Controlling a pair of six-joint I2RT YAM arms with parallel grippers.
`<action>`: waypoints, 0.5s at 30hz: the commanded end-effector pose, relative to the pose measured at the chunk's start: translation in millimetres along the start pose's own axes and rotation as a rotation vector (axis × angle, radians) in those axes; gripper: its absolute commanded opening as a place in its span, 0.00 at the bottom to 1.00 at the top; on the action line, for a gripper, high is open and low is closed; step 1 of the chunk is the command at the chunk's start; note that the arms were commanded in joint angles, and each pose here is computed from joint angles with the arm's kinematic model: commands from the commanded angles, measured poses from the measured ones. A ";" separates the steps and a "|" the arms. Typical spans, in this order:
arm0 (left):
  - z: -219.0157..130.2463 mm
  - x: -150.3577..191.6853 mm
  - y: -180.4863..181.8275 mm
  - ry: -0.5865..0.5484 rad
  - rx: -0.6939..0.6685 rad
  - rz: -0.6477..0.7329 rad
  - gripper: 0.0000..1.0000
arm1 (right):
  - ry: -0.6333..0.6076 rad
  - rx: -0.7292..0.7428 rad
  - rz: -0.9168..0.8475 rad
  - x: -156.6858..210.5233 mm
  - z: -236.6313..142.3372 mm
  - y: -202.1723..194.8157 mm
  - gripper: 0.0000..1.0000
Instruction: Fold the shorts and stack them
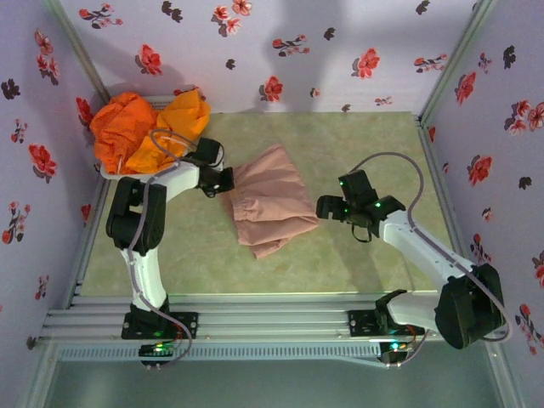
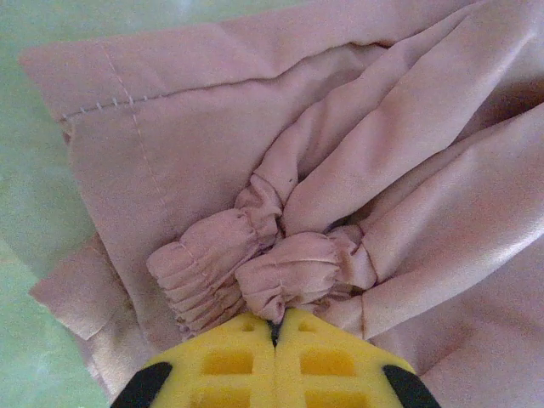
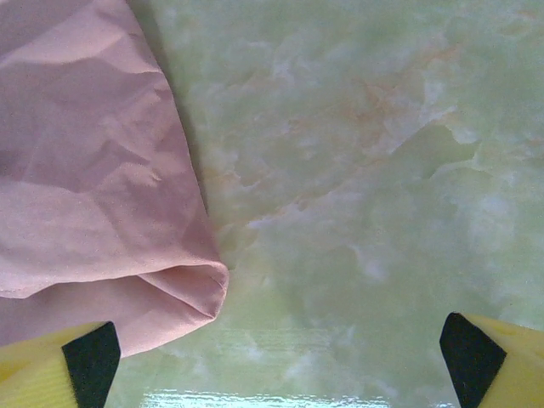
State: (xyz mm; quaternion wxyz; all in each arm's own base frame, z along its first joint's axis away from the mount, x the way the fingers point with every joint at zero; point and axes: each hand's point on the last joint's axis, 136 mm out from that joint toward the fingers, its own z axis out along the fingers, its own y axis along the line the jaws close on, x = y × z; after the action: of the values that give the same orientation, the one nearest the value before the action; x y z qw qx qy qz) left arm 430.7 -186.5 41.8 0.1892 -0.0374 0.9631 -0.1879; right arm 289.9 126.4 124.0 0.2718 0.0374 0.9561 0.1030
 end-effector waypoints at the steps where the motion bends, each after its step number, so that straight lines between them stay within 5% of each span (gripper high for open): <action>1: 13.7 10.9 12.8 0.000 -0.018 -0.019 0.04 | 0.005 -0.009 0.019 -0.3 4.6 0.7 0.99; 7: -13.1 -0.1 2.0 -0.101 0.030 0.011 0.18 | 0.014 -0.056 0.003 -3.5 5.9 11.5 0.99; 11: -71.1 -24.2 -27.5 -0.267 0.139 0.040 0.41 | 0.030 -0.159 -0.017 -9.3 2.6 34.8 0.99; 15: -108.8 -20.9 -47.1 -0.309 0.234 0.042 0.64 | 0.024 -0.222 -0.062 -14.7 -0.4 57.7 0.99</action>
State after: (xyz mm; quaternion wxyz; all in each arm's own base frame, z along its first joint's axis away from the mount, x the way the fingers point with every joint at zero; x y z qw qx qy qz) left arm 411.4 -183.3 122.3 0.3037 -0.0328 0.9193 -0.2481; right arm 293.9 158.5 124.3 0.2470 0.0098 0.9548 0.1650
